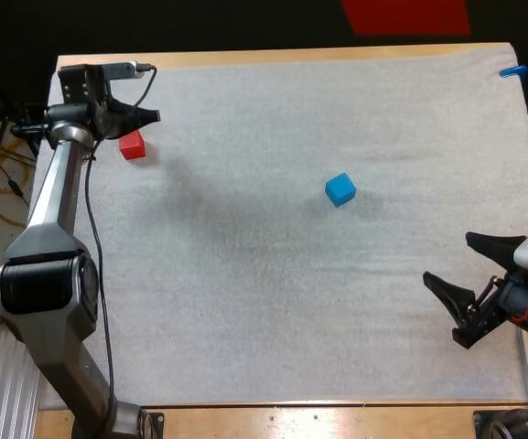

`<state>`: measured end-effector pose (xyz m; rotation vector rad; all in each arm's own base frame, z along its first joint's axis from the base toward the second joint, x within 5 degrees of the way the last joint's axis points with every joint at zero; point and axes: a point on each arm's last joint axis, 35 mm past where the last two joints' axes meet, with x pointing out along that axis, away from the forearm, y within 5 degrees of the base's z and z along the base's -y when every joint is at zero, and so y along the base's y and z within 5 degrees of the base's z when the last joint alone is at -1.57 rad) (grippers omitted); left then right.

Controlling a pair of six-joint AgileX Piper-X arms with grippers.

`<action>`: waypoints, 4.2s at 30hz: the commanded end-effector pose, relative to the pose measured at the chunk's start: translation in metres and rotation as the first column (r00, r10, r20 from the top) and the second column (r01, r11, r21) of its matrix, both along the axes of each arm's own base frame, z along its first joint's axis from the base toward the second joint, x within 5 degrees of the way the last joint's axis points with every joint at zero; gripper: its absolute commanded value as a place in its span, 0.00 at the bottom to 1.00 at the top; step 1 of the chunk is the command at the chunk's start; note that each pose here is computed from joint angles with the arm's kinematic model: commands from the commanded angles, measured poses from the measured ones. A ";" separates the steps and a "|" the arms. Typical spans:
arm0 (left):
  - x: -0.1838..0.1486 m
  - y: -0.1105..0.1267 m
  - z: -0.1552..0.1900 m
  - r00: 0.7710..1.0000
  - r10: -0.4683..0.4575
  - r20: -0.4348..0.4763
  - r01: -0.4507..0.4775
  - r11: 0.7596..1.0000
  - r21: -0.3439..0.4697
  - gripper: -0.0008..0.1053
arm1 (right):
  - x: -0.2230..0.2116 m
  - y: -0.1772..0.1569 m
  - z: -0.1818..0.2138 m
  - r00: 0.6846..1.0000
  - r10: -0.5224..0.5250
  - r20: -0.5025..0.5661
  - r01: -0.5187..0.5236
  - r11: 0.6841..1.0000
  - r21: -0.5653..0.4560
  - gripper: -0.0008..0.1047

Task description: Stack red cube on blue cube

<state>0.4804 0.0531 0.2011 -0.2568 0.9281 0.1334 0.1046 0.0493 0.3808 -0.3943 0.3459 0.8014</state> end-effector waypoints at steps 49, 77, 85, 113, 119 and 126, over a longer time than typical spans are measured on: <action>-0.015 0.001 -0.015 0.937 -0.048 -0.347 0.113 0.979 0.169 0.01 | 0.010 0.004 0.005 0.999 0.004 0.040 -0.004 1.000 0.008 0.68; -0.040 0.053 0.024 0.932 -0.225 -0.286 0.323 0.874 0.363 0.01 | 0.011 0.004 0.009 0.997 0.010 0.074 -0.012 1.000 0.023 0.68; -0.034 0.056 -0.003 0.887 -0.269 -0.376 0.415 0.821 0.392 0.01 | 0.011 0.004 0.009 0.997 0.010 0.074 -0.012 1.000 0.023 0.68; -0.028 0.032 -0.038 0.860 -0.346 -0.374 0.441 0.874 0.206 0.01 | 0.011 0.004 0.009 0.997 0.010 0.074 -0.012 1.000 0.023 0.68; -0.028 0.012 -0.048 0.825 -0.385 -0.413 0.487 0.855 0.176 0.01 | 0.011 0.004 0.009 0.997 0.010 0.074 -0.012 1.000 0.023 0.68; -0.034 0.007 -0.050 0.793 -0.395 -0.463 0.505 0.852 0.139 0.01 | 0.011 0.004 0.009 0.997 0.010 0.074 -0.012 1.000 0.023 0.68</action>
